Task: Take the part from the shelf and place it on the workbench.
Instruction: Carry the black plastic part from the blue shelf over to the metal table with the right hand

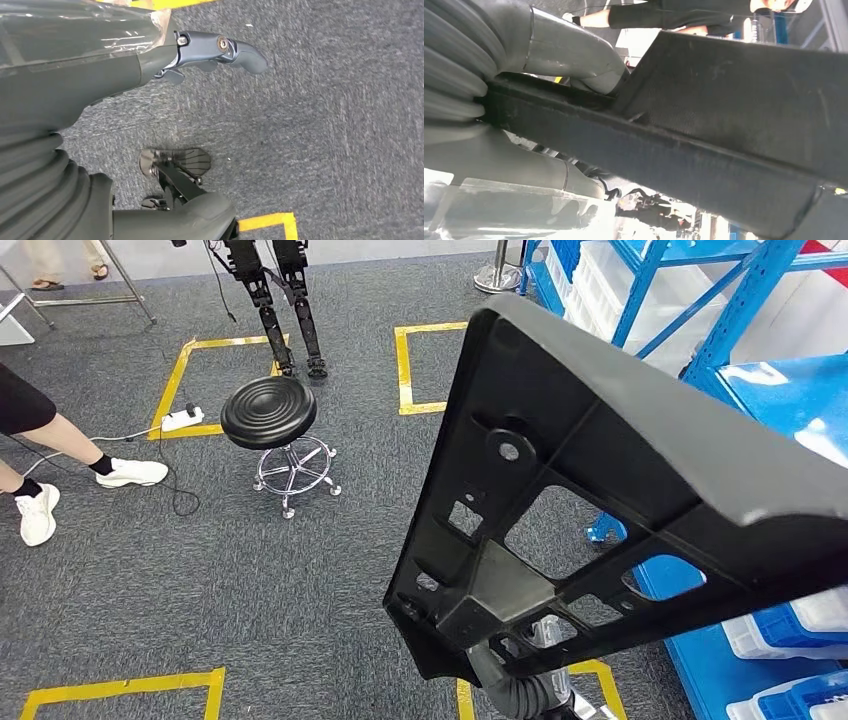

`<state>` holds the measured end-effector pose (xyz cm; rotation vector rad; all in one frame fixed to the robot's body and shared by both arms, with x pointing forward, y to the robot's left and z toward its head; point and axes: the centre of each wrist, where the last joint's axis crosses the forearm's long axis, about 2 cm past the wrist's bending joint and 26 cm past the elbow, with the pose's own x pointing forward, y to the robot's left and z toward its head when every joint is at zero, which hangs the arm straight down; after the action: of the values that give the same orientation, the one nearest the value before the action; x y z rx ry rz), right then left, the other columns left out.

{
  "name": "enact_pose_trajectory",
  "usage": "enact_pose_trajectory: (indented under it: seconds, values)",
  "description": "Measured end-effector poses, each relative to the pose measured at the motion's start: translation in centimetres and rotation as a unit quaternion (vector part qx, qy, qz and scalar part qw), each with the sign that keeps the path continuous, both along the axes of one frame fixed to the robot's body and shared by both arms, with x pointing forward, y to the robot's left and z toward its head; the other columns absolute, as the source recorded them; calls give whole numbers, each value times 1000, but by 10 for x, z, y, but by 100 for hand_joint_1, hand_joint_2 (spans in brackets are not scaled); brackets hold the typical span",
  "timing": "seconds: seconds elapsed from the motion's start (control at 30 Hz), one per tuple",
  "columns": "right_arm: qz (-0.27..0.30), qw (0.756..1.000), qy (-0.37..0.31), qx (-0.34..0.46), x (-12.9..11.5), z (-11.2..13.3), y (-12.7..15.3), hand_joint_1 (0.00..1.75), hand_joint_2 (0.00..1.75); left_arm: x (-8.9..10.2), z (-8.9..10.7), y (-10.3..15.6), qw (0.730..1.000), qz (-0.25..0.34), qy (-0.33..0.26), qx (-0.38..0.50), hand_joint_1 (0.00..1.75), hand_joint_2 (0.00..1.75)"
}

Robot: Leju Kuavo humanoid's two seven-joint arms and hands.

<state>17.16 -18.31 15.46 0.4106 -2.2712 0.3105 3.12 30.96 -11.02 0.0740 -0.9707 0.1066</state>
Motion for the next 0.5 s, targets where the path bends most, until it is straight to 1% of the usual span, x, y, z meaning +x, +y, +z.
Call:
enact_pose_trajectory:
  seconds: [0.37,0.5]
  values:
    - [0,1000,4,0,-1,-2,1,175,175,2,0,1,1000,3,-2,4,0,175]
    - [1,1000,4,3,-1,-1,3,175,175,-1,0,0,1000,4,1,3,0,175]
